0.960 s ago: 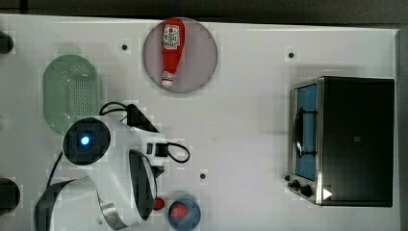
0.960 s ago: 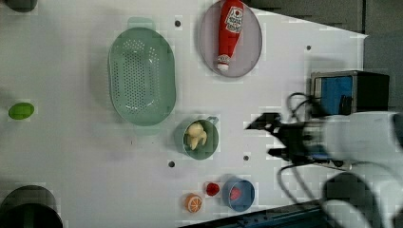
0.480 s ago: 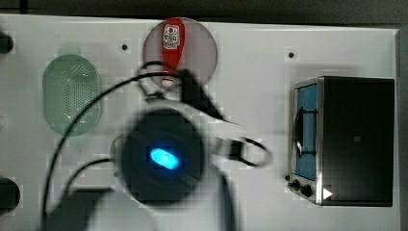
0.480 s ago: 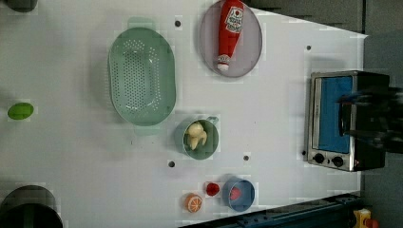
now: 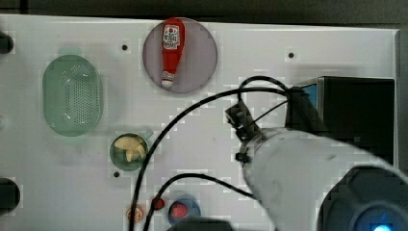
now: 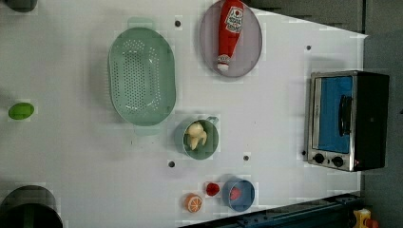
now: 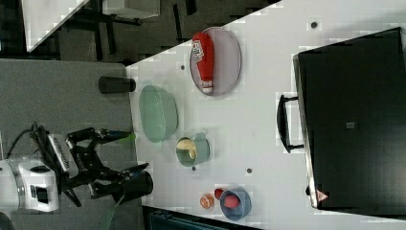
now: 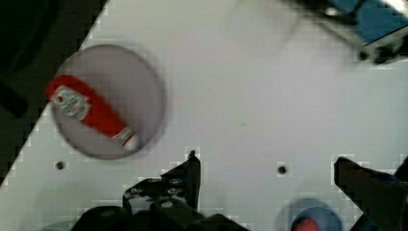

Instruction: Pick Banana and place it in mug.

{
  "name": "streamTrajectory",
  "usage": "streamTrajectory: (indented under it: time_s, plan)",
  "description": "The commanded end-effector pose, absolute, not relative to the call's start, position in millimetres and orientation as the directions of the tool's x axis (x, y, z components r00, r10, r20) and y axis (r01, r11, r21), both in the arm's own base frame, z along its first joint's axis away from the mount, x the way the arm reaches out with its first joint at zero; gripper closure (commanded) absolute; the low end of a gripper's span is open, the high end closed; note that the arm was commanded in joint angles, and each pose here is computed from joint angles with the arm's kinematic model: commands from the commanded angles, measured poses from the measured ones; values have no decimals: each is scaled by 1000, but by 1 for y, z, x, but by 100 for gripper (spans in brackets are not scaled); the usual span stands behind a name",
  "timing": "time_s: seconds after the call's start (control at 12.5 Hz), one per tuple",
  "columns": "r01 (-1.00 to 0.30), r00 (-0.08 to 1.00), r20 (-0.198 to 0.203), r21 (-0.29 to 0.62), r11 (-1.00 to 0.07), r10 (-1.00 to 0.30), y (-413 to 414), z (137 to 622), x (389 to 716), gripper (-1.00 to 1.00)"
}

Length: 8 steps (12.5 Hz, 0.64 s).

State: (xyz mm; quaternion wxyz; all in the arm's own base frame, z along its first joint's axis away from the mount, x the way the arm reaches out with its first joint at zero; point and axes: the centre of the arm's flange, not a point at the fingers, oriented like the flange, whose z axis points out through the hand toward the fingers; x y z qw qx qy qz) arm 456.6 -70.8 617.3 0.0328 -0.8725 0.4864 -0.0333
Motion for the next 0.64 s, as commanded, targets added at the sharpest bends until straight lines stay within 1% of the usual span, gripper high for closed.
streamTrajectory:
  time_s: [0.08,0.16,0.24,0.64]
  plan:
    - [-781,624,-37,2,-625,-780,-57,579,467,-100]
    - [-778,626,-50,28,-628,-778,-56,576,464,-100]
    - [-776,627,-53,44,-629,-777,-56,574,463,-100]
    - [-775,628,-52,45,-630,-776,-55,572,465,-100]
